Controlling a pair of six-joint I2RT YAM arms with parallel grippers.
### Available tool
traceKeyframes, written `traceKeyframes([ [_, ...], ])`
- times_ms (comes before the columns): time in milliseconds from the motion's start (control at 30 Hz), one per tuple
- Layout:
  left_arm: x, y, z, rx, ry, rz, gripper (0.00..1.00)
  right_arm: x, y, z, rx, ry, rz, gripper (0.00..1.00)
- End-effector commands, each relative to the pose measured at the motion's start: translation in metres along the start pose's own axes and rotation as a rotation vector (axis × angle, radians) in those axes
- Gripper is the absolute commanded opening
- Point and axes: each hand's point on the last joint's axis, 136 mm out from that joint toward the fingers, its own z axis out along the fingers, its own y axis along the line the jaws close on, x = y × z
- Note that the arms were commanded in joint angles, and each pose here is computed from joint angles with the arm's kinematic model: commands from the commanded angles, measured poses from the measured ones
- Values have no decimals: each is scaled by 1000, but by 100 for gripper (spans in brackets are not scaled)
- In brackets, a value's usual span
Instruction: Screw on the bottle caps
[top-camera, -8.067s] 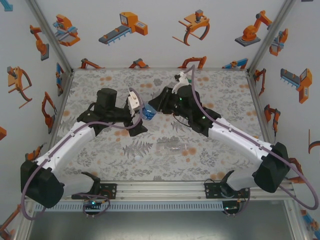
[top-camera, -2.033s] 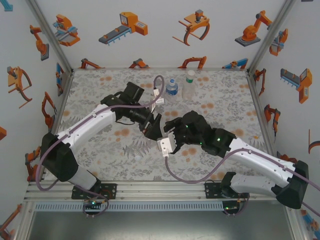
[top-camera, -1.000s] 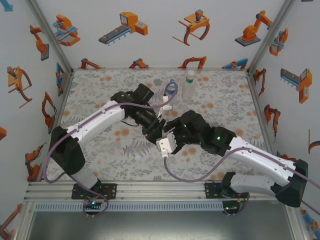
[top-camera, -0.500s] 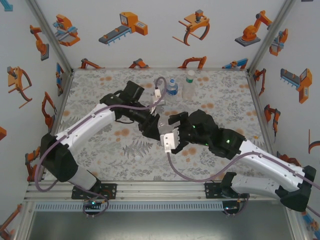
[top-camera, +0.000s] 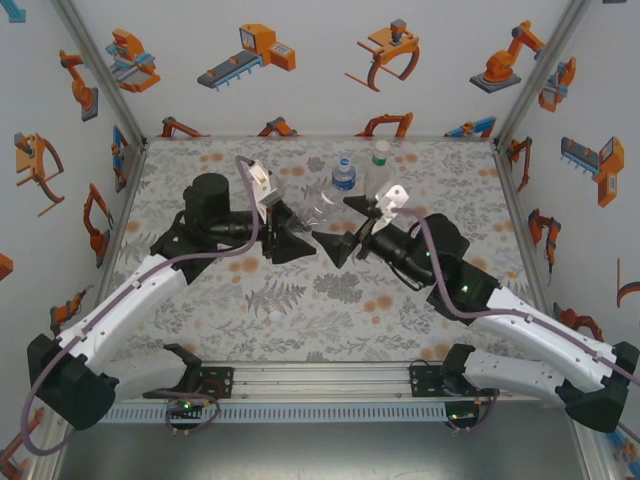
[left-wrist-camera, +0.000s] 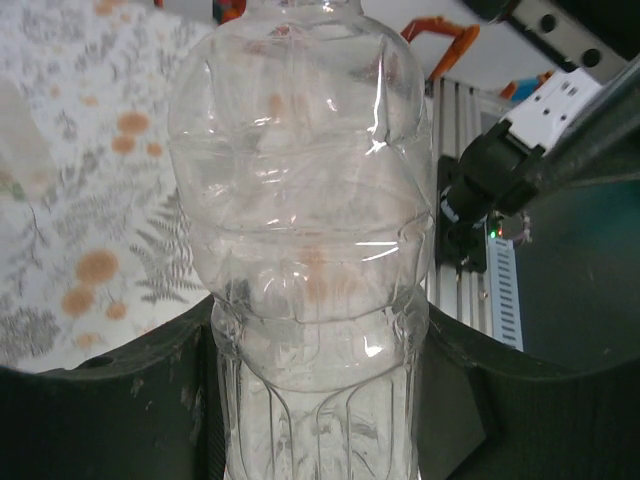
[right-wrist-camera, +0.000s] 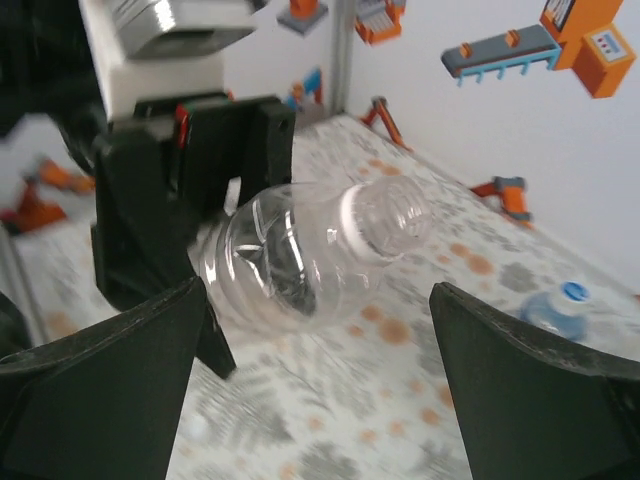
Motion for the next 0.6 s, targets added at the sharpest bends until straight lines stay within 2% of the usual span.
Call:
traceKeyframes([
  [0, -44, -25, -12, 70, -168, 90, 20, -54, 5, 0, -73, -215, 313, 83],
  [167, -60, -46, -17, 108, -220, 136, 21, -83, 15, 9, -185, -311, 472, 80],
  [300, -72, -55, -16, 131, -243, 156, 21, -96, 23, 13, -240, -334, 484, 74],
  [400, -79, -58, -16, 138, -253, 166, 24, -97, 23, 14, -242, -338, 472, 62],
  [467, -82, -59, -15, 138, -257, 168, 30, -94, 24, 14, -244, -332, 455, 52],
  [567, -86, -59, -14, 135, -265, 172, 40, -88, 23, 16, -234, -323, 444, 41],
])
